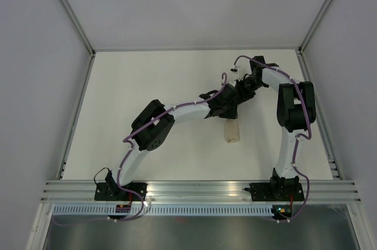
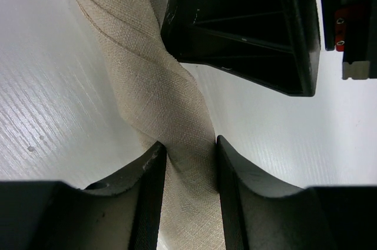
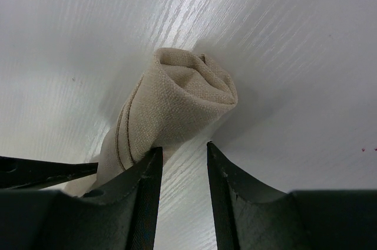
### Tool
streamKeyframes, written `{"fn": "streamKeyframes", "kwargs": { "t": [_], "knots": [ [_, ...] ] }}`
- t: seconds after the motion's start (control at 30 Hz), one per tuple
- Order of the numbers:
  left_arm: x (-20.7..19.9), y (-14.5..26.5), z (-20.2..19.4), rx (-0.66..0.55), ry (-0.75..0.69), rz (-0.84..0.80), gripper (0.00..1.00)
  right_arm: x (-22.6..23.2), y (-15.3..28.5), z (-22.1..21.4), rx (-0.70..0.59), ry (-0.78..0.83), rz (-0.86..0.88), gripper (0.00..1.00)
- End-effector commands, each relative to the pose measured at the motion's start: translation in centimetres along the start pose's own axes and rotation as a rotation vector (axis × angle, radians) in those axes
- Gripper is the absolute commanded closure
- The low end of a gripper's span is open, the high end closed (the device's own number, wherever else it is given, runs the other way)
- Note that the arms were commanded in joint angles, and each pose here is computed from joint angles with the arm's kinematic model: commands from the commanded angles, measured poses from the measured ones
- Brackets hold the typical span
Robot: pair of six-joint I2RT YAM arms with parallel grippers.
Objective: Fold the napkin, place the utensils inside, and roll it up
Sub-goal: Roll the napkin at the center of the board.
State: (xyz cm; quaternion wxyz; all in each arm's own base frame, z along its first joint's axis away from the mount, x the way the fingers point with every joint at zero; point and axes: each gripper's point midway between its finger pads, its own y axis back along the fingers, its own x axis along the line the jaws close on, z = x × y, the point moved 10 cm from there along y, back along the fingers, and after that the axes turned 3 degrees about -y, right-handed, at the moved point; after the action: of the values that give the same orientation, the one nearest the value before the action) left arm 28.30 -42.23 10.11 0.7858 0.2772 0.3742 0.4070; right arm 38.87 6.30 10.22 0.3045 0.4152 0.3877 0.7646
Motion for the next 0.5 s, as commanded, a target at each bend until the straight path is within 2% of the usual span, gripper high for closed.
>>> {"fn": "streamKeyframes", "kwargs": {
  "t": [0.0,0.47],
  "knots": [
    [2.2,-2.2,-6.6,0.26,0.055,0.054,0.56,-0.4,-2.1,0.3,0.025,-0.016,-0.056,0.57],
    [2.4,0.2,-4.2,0.196,0.014,0.025,0.53,-0.1,-1.7,0.1,0.0,-0.016,-0.105,0.57]
  ]
}}
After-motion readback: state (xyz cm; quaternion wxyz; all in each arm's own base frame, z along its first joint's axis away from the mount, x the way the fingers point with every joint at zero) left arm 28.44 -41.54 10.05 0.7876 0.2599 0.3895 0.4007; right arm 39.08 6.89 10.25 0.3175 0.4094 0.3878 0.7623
